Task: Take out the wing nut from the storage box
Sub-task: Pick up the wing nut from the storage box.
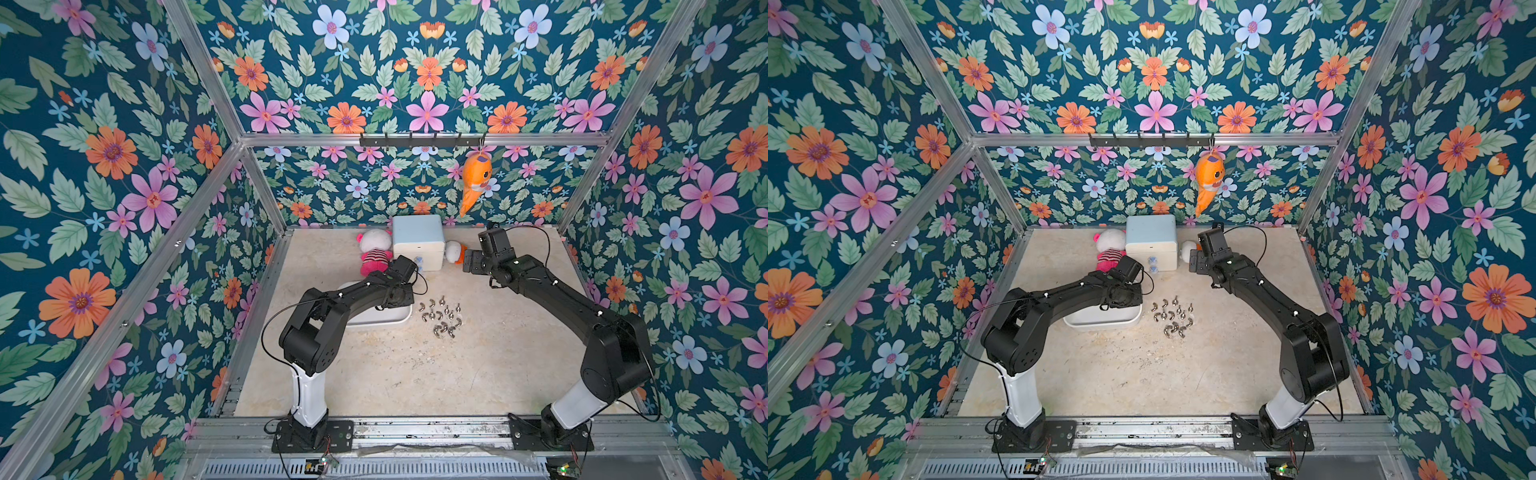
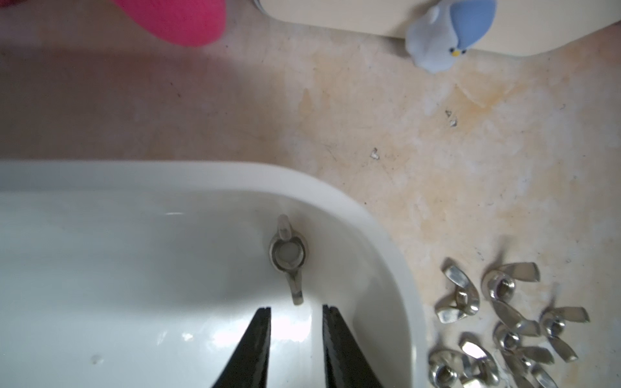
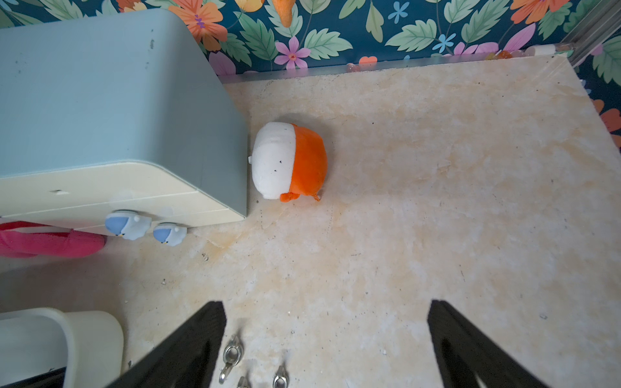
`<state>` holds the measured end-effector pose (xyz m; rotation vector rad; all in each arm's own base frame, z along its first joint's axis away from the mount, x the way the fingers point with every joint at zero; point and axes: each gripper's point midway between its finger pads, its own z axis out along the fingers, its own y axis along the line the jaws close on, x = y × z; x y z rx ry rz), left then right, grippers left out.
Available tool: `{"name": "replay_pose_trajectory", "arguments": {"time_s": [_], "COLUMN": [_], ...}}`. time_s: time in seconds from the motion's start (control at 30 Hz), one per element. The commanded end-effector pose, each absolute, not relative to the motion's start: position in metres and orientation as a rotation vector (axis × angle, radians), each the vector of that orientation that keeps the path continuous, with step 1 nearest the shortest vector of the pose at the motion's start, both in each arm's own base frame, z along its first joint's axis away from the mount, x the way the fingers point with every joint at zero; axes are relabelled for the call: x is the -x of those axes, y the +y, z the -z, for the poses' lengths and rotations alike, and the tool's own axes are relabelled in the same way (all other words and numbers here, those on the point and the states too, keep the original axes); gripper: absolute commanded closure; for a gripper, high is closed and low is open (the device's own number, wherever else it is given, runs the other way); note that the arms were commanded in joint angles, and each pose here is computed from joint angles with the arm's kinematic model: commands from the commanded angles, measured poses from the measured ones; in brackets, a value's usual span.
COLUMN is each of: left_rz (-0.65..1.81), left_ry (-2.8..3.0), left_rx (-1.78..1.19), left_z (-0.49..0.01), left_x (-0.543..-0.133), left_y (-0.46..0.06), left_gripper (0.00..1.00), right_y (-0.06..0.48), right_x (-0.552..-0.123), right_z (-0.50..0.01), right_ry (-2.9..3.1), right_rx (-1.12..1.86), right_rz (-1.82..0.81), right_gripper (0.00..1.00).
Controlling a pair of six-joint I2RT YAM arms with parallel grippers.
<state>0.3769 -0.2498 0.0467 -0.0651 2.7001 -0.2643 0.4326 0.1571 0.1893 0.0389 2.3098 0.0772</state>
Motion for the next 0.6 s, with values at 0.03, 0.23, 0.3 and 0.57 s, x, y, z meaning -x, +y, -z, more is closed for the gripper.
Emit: {"name": "replay_pose_trajectory", "arguments": {"time_s": [0.03, 0.23, 0.3, 0.57], "left_rz": [0.235, 0.172, 0.175, 0.177], "left_ry": [2.677, 2.670, 2.674, 2.691], "left_rx": [0.071, 0.077, 0.073, 0.069], "left_z": [-0.047, -0.043, -0.041, -0.036], "left_x": [-0.384, -0.391, -0.392, -0.389], "left_y": [-0.248, -0.245, -0.246, -0.247], "left_gripper": [0.68, 0.71, 0.72, 0.76], "right_y": [0.155, 0.155, 0.155, 0.155], "right_x": [-0.433, -0.433, -0.432, -0.432], "right_z": [-0.188, -0.187, -0.187, -0.186], "right_ry": [2.307, 2.308, 2.308, 2.309], "right_rx": [-0.041, -0.040, -0.039, -0.040], "right_rz": [-0.060, -0.060, -0.061, -0.058], "right_gripper": [0.01, 0.01, 0.01, 0.01]}}
